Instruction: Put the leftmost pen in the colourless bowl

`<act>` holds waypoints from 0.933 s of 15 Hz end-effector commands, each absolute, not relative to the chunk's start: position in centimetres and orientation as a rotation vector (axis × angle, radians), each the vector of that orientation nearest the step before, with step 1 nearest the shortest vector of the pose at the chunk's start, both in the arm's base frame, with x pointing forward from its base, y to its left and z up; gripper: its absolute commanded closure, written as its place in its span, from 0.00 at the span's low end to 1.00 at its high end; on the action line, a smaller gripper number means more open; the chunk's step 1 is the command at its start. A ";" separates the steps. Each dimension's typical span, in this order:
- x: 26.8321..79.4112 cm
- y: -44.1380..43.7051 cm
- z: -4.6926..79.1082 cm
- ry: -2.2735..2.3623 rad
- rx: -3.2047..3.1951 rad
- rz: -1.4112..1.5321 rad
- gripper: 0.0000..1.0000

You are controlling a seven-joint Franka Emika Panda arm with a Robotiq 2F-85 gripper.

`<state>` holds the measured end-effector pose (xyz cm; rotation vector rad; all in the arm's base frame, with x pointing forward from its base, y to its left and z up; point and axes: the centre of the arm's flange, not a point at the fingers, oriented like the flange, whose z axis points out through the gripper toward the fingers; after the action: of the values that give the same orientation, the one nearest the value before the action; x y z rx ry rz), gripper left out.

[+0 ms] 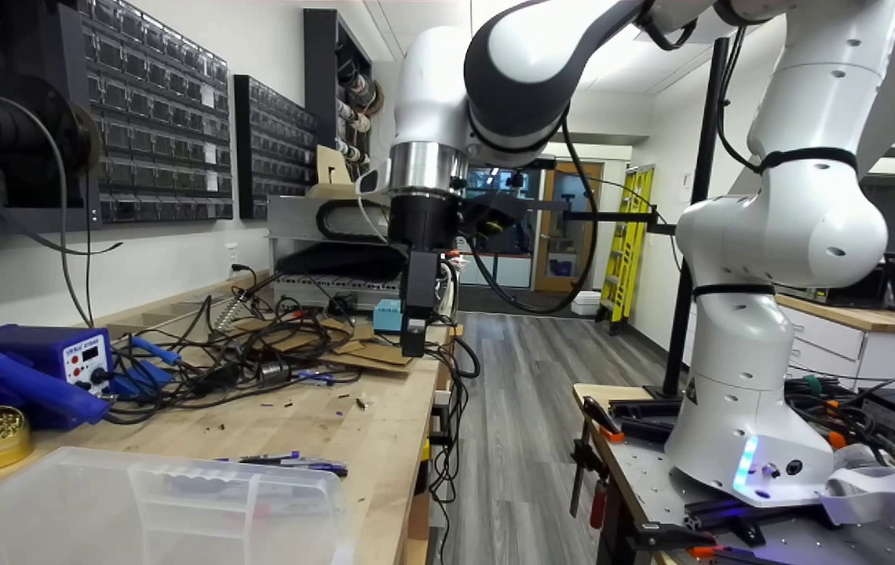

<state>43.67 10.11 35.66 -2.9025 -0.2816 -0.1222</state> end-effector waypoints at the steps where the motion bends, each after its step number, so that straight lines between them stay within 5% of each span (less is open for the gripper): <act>1: 46.7 11.1 33.6 -0.353 -2.914 -0.164 0.00; 14: 54.6 12.2 27.8 -0.515 -2.968 -0.242 0.00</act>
<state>52.21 12.53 29.10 -2.9509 -0.4661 -0.2091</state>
